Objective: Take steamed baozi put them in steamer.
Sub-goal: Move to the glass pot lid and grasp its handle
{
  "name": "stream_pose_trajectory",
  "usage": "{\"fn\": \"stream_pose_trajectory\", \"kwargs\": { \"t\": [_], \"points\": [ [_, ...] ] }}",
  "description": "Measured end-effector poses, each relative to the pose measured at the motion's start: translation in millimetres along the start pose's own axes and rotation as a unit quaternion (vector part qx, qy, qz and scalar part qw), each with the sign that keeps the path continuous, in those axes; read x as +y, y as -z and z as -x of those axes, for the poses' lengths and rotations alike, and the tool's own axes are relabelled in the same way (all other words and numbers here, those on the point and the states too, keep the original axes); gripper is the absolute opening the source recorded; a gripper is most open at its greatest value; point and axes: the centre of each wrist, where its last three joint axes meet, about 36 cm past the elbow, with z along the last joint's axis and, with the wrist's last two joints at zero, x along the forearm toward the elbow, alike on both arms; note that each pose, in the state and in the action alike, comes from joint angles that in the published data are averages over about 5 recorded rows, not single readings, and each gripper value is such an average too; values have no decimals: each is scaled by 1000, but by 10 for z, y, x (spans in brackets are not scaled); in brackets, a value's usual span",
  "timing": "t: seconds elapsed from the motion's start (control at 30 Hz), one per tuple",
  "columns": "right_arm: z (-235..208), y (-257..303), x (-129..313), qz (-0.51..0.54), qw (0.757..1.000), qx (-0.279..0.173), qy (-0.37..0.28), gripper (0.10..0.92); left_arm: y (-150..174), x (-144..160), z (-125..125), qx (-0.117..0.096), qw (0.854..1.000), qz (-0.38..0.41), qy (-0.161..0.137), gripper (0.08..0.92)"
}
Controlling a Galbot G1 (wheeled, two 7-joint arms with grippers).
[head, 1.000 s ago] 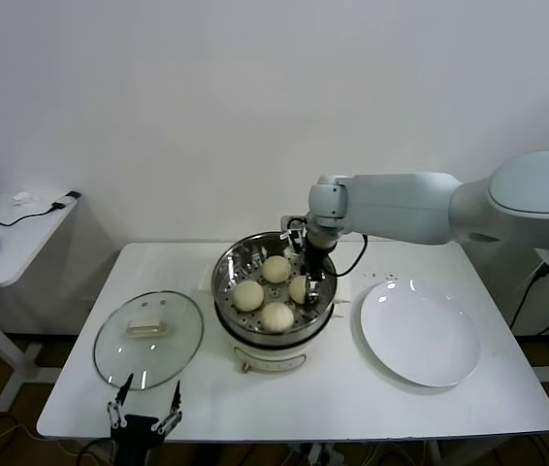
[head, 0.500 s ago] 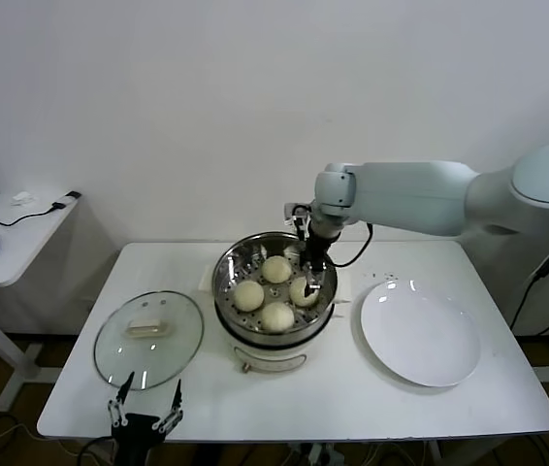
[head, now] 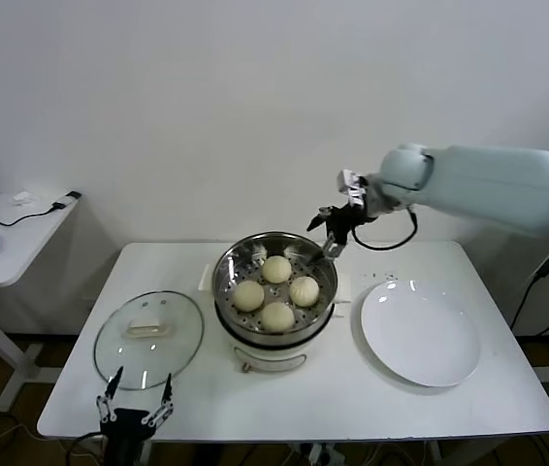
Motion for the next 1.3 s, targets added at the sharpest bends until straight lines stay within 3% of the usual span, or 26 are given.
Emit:
{"fn": "stream_pose_trajectory", "kwargs": {
  "t": [0.2, 0.43, 0.7, 0.87, 1.03, 1.3],
  "points": [
    [34, -494, 394, 40, 989, -112, -82, 823, 66, 38, 23, -7, 1000, 0, 2, 823],
    [165, -923, 836, 108, 954, -219, -173, 823, 137, 64, 34, -11, 1000, 9, 7, 823],
    [233, -1340, 1387, 180, 908, -286, -249, 823, 208, 169, 69, -13, 998, 60, 17, 823],
    [295, -1576, 1769, 218, 882, -304, -286, 823, 235, 295, 111, -16, 989, 146, 27, 823],
    [407, -1823, 2162, 260, 859, -305, -319, 823, 221, 414, 190, -15, 957, 287, 34, 823],
    [517, -2138, 2649, 313, 822, -290, -378, 823, 93, 432, 435, -8, 872, 488, 31, 823]
  ]
}}
